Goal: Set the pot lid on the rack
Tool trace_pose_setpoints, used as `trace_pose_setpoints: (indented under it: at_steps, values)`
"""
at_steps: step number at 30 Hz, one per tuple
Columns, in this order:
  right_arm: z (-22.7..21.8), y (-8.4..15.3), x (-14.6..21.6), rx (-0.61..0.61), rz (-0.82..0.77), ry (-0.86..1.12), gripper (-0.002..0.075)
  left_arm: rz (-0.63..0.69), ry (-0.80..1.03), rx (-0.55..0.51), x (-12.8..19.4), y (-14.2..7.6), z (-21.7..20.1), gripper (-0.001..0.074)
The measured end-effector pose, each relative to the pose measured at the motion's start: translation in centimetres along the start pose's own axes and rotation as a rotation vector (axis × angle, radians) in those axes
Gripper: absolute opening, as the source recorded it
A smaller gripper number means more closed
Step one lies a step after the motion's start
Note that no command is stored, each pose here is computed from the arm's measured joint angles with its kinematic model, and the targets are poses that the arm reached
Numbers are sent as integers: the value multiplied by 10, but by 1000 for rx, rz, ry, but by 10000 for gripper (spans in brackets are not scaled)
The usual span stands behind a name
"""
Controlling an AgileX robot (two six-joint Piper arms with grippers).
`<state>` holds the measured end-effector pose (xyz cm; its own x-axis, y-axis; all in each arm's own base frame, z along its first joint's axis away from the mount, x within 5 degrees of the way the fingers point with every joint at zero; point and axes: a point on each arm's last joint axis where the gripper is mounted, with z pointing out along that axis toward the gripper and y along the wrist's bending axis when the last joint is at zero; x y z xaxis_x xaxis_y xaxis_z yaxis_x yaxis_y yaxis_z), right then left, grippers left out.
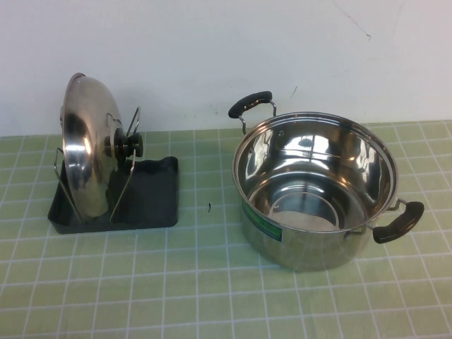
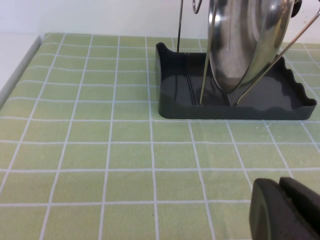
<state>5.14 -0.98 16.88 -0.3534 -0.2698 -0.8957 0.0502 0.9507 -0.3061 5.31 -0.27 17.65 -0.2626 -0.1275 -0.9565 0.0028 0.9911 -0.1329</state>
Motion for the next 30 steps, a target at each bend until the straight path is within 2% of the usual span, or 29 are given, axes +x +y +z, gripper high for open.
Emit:
trace_pose_setpoints:
  at_steps: [14, 20, 30]
  values:
    - [-1, -2, 1, 40, 20, 22, -1, 0, 0, 0, 0, 0, 0, -1]
    - [-1, -2, 1, 37, 99, 24, -1, 0, 0, 0, 0, 0, 0, -1]
    - [-1, 2, 0, -38, 116, 4, -1, -2, 0, 0, 0, 0, 0, -1]
